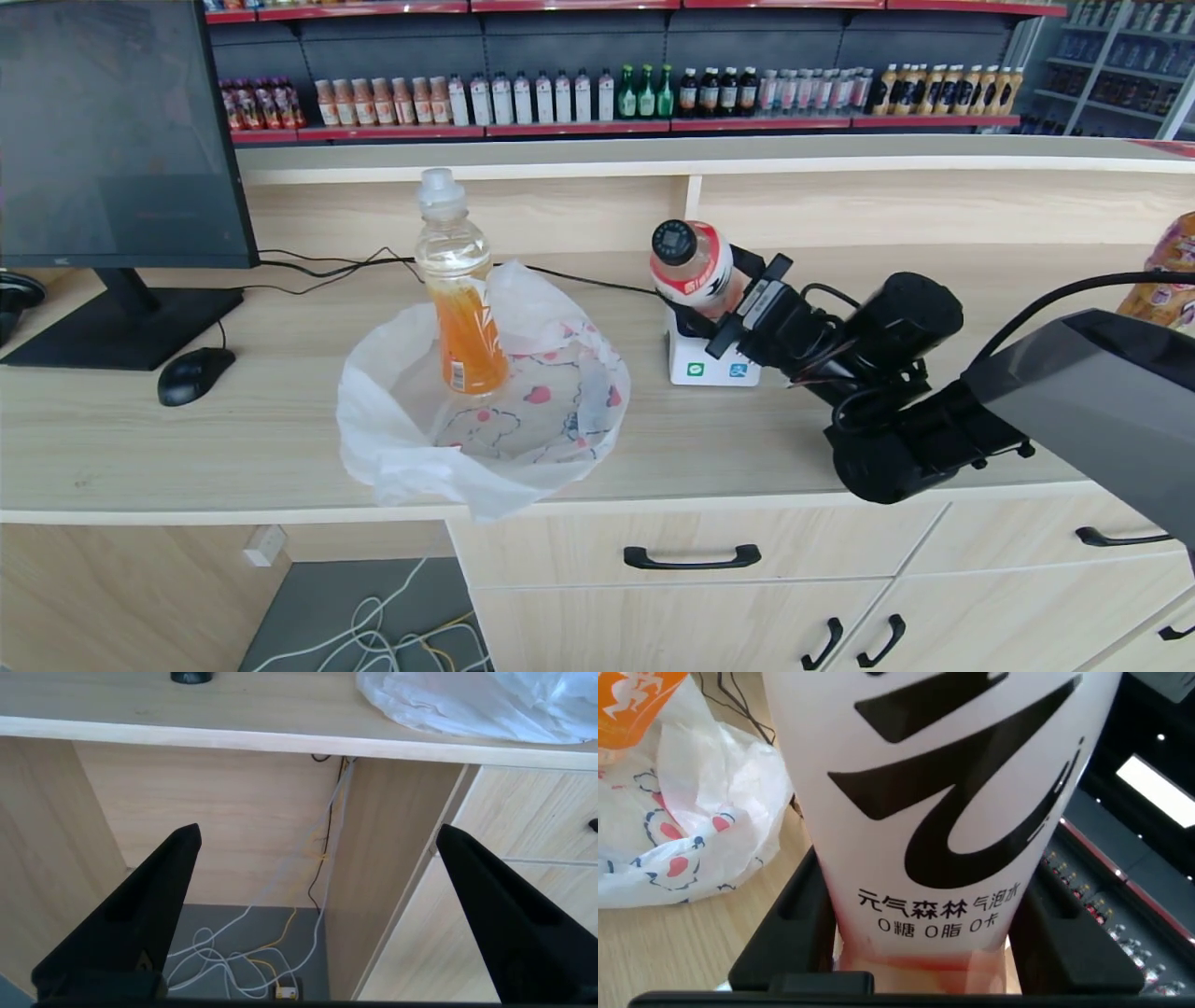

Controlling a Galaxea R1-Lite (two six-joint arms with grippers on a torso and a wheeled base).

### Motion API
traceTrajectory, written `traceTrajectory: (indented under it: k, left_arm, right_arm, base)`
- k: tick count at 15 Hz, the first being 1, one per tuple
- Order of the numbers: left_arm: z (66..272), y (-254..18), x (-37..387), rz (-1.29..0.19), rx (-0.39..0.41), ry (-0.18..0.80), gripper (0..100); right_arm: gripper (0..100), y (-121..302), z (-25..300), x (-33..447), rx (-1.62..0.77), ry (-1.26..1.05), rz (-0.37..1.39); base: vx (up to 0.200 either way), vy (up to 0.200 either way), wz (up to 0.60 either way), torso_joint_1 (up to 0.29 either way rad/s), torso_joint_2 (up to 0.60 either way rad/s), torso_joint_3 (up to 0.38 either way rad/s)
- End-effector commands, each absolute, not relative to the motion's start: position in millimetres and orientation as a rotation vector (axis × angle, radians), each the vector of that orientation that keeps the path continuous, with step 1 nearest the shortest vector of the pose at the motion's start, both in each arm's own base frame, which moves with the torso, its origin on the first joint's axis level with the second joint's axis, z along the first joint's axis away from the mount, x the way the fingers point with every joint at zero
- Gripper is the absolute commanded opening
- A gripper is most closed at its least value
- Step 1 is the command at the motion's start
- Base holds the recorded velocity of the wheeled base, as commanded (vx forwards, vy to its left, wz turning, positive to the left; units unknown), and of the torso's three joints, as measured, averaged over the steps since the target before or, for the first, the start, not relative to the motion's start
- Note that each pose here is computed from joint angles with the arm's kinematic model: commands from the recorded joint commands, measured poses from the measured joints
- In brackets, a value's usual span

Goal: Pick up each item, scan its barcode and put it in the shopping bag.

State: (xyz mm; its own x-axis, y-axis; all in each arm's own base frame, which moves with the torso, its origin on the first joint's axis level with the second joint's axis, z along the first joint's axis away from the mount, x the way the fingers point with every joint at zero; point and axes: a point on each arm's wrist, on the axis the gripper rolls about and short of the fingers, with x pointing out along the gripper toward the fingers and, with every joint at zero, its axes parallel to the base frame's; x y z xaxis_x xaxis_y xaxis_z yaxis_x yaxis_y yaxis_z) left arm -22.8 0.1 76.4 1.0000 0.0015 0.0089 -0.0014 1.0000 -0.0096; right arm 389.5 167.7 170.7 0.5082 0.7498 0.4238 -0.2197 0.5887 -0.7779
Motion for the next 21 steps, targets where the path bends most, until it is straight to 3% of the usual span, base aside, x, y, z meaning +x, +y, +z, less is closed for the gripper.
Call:
traceTrajectory:
  k: [1,6,13,21]
  left_arm:
    - [76.6,0.1,-22.8,0.003,-0.017,-0.011,100]
    - [76.5,0.1,-22.7,0.001,-0.017,-0.008,100]
    - [76.0,0.1,-22.7,0.003,-0.017,-0.003,100]
    - [76.1,0.1,-22.7,0.005,-0.02,-0.005,100]
  right_arm:
    - [0,164.9,186.6,380.7,-0.706,-0.864,0.629]
    - [0,154.5,203.3,352.4,-0.623,-0.785,0.545]
    - [0,132.4,206.5,304.7,-0.286,-0.546,0.42]
    - [0,108.9,186.1,259.7,-0.035,-0.33,0.228]
  base:
    - [0.0,0.0,0.0,0.0,0.0,0.0]
    - [0.0,0.0,0.0,0.0,0.0,0.0]
    - [0.0,0.0,0.0,0.0,0.0,0.0]
    - [0.0,0.0,0.0,0.0,0.0,0.0]
